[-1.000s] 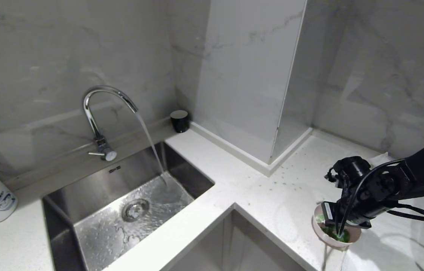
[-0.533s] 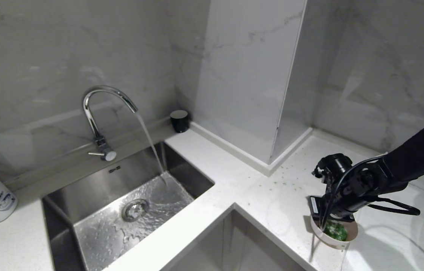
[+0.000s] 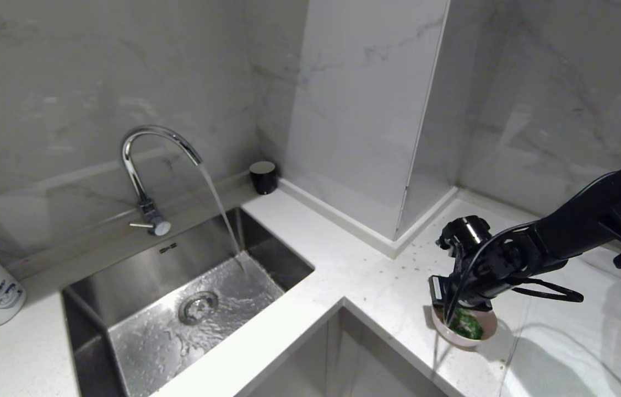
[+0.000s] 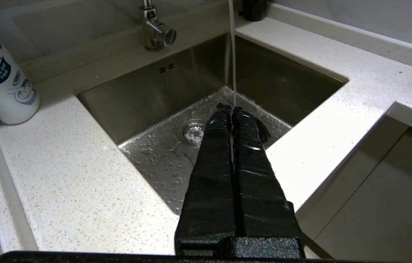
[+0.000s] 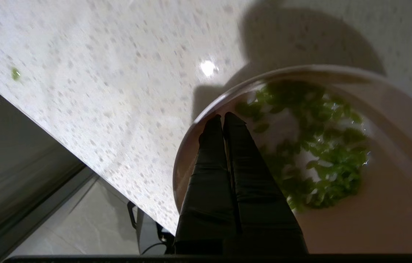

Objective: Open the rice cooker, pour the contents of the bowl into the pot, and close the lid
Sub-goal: Pick up the bowl on the table

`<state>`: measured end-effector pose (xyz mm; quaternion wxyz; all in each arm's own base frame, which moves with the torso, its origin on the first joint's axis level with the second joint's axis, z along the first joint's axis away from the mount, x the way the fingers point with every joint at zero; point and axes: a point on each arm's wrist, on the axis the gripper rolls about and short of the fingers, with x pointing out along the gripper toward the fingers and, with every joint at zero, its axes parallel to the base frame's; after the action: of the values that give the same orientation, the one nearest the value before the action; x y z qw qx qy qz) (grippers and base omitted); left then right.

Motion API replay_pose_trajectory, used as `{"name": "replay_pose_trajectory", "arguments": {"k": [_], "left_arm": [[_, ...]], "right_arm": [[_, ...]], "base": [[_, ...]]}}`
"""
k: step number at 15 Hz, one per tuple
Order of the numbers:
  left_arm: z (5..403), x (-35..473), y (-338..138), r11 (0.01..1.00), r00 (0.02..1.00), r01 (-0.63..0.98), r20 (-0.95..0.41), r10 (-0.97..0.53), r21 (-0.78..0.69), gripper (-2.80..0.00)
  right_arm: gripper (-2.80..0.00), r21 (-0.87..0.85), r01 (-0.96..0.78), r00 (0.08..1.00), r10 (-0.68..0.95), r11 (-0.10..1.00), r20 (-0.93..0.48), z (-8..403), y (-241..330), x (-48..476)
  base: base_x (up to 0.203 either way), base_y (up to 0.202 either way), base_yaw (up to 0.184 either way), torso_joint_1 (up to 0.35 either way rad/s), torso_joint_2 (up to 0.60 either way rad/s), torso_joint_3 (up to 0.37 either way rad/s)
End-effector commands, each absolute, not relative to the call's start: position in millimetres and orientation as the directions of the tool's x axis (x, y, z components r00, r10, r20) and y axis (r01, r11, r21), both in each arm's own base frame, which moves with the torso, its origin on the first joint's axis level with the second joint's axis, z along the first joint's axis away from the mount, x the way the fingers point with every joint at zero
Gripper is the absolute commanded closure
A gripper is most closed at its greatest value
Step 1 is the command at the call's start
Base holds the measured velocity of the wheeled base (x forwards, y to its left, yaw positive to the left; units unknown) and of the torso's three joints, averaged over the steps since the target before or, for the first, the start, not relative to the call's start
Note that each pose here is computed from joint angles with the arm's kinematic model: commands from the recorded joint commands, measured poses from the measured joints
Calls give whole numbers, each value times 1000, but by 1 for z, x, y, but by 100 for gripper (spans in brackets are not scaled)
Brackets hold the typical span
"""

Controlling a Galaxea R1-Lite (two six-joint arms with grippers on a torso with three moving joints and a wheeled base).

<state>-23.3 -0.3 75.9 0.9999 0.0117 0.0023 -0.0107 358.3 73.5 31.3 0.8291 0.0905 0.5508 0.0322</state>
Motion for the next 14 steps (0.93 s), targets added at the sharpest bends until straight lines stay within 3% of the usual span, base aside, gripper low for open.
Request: {"name": "replay_pose_trajectory", "arguments": {"k": [1,14], "left_arm": [[76,-23,0,1000,1000,22,-4,-21,20,0],[76,-23,0,1000,1000,12,-3,-12,5,0]], "right_arm": [[0,194,29,412,165,980,-896,32,83,369],[0,139,-32,492,137,990,-860,27,135,409]], "base": [[0,0,0,0,0,0],[0,0,0,0,0,0]]}}
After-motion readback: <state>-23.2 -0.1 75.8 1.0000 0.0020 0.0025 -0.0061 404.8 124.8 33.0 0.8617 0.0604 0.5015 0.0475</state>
